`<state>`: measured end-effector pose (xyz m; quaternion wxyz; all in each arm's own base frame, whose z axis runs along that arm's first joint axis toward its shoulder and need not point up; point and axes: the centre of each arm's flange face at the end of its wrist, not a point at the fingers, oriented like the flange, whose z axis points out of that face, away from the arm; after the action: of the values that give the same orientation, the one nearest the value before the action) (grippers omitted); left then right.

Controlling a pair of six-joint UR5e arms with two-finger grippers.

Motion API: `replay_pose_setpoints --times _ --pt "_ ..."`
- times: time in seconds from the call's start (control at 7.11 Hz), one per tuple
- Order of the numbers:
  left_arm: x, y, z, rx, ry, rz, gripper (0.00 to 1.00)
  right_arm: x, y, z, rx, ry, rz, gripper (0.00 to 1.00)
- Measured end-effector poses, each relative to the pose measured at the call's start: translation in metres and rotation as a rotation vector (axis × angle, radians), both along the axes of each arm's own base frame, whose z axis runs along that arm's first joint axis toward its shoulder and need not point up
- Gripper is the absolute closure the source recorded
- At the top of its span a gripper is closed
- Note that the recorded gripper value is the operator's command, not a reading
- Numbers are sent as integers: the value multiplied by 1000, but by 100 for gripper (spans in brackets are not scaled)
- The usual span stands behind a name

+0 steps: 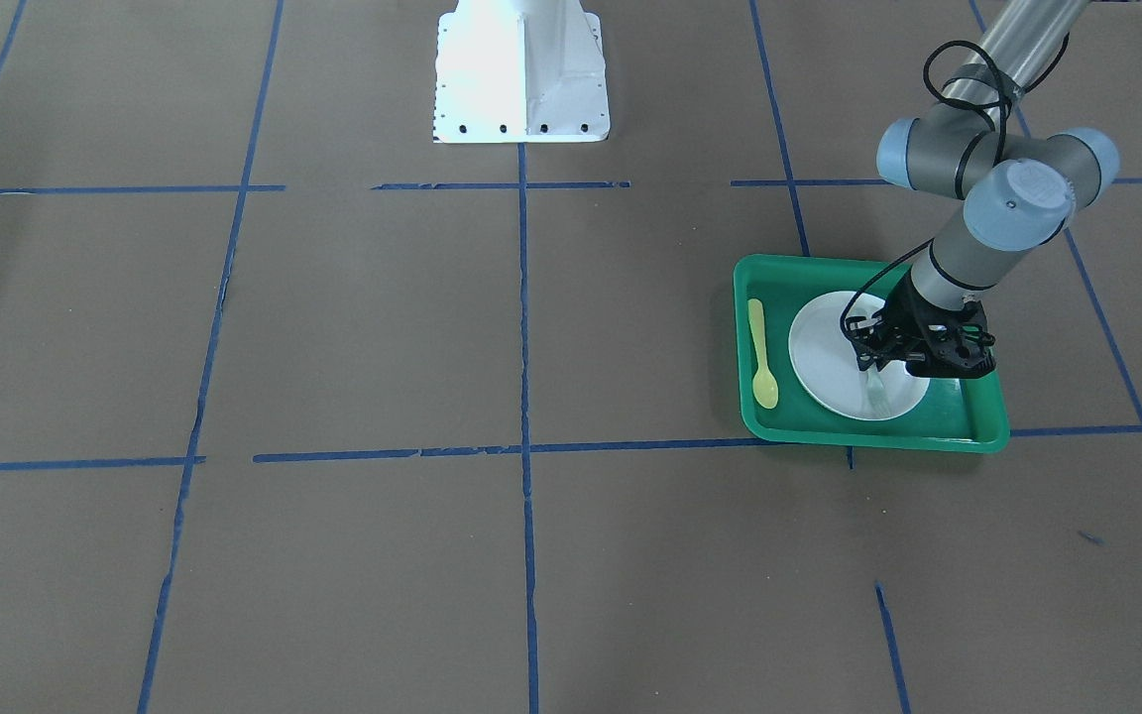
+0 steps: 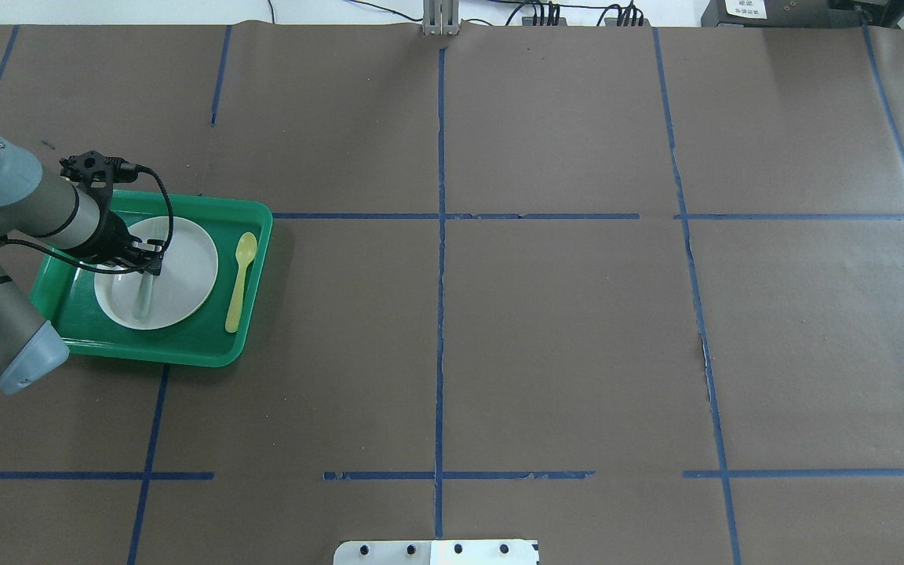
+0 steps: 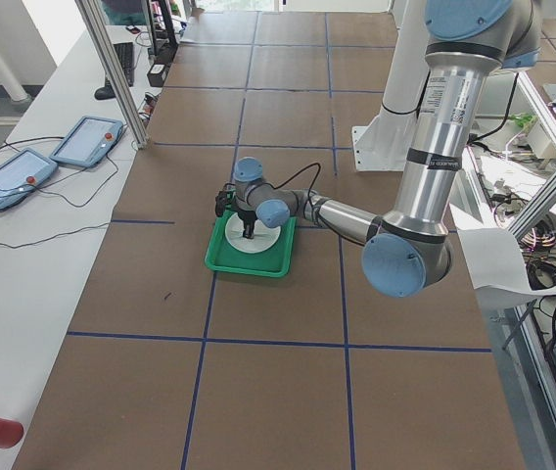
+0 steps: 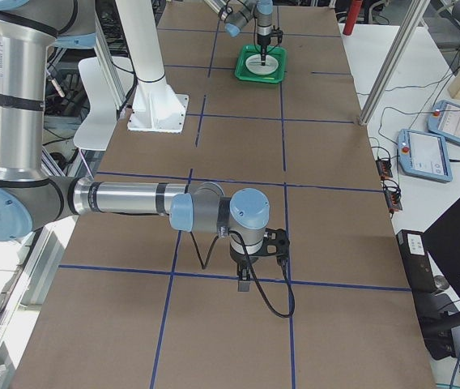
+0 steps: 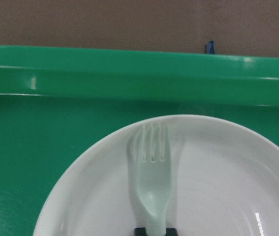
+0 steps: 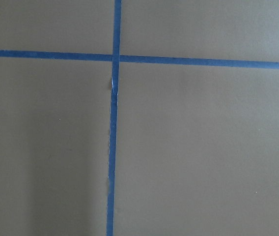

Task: Place fork
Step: 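Close the left gripper on the white fork's handle, then carry the fork off the plate and lower it onto the tray beside the plate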

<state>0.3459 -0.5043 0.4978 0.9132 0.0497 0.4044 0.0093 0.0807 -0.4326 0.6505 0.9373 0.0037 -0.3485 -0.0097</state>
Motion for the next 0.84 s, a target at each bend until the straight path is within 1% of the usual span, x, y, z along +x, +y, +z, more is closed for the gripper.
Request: replay_pose_setpoints --times 0.42,0.56,0.84 --pt "-20 9 -26 28 29 -13 100 0 0 0 0 0 0 0" --pt "-30 8 -25 30 28 -25 100 0 0 0 0 0 0 0" --pt "-63 -5 1 38 -5 -53 100 0 0 0 0 0 0 0"
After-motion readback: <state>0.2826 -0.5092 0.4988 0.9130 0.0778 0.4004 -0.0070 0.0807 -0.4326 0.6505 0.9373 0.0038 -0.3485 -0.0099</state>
